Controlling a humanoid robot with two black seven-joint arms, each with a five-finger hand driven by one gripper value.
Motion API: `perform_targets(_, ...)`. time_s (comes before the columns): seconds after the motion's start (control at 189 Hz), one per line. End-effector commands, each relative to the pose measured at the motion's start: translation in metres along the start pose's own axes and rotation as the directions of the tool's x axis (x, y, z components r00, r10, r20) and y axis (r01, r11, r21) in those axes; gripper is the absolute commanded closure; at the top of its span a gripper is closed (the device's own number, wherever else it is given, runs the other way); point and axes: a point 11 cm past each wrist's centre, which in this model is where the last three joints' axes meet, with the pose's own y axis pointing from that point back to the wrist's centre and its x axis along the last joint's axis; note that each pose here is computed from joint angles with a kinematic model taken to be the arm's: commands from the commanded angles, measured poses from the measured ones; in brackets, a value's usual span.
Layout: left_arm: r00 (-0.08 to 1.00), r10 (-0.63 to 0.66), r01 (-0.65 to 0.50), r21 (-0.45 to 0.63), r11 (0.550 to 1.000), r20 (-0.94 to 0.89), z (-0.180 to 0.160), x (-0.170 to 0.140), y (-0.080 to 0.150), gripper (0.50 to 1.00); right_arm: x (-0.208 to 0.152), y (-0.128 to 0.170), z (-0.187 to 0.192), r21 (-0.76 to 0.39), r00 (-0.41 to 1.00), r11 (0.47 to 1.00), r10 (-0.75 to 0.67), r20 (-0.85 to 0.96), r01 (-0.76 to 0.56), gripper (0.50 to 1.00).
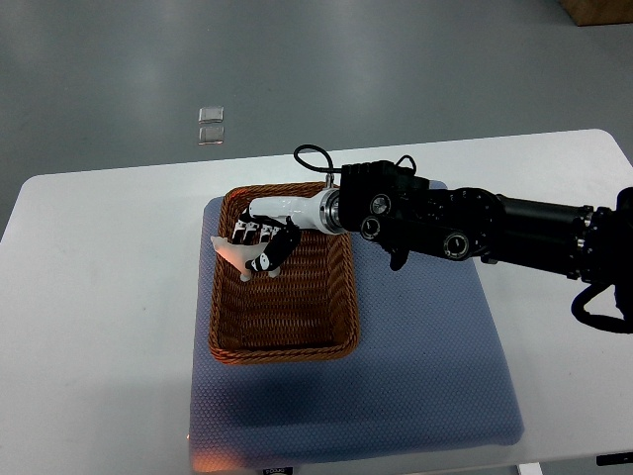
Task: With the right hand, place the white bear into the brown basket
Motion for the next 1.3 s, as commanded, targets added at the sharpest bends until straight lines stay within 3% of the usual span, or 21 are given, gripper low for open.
perform_targets(0.0,1.0,0.002,-0.002,0.001,1.0,-0.001,-0.001,0.0,0.0,0.5,-0.005,-0.001,0.008,-0.012,1.0,1.0,-0.002,0.006,0.002,1.0)
perform_targets(0.164,1.0,0.001,-0.001,0.003,1.0,-0.001,-0.001,0.0,0.0,0.5,-0.014,-0.003,0.017,-0.031,1.0,0.999,-0.007,-0.017,0.006,0.993)
perform_targets(0.313,1.0,0.001,-0.001,0.001,1.0,-0.001,-0.001,0.0,0.0,0.5,-0.015,-0.003,0.018,-0.034,1.0,0.999,-0.009,-0.023,0.009,0.953)
perform_targets(0.445,1.0,0.001,-0.001,0.001,1.0,-0.001,-0.001,0.0,0.0,0.5,-0.014,-0.003,0.018,-0.033,1.0,0.999,-0.009,-0.021,0.008,0.875)
perform_targets(0.588,1.0,0.002,-0.002,0.0,1.0,-0.003,-0.001,0.0,0.0,0.5,-0.013,-0.003,0.017,-0.03,1.0,1.0,-0.005,-0.018,0.005,0.722)
perform_targets(0.689,1.0,0.004,-0.004,0.001,1.0,-0.003,-0.001,0.001,0.0,0.5,-0.009,0.0,0.02,-0.036,1.0,0.999,0.003,-0.014,-0.004,0.687)
perform_targets(0.916,1.0,0.004,-0.004,0.008,1.0,-0.005,-0.004,0.001,0.0,0.5,0.013,0.013,0.033,-0.055,0.998,0.997,0.055,0.011,-0.054,0.642)
perform_targets(1.107,1.0,0.016,-0.016,0.009,1.0,-0.002,-0.006,0.005,0.0,0.5,0.078,0.048,0.031,-0.011,0.97,0.977,0.214,0.113,-0.214,0.642)
perform_targets(1.293,1.0,0.015,-0.015,0.009,1.0,-0.002,-0.006,0.005,0.0,0.5,0.136,0.092,0.033,0.069,0.863,0.913,0.353,0.36,-0.402,0.642)
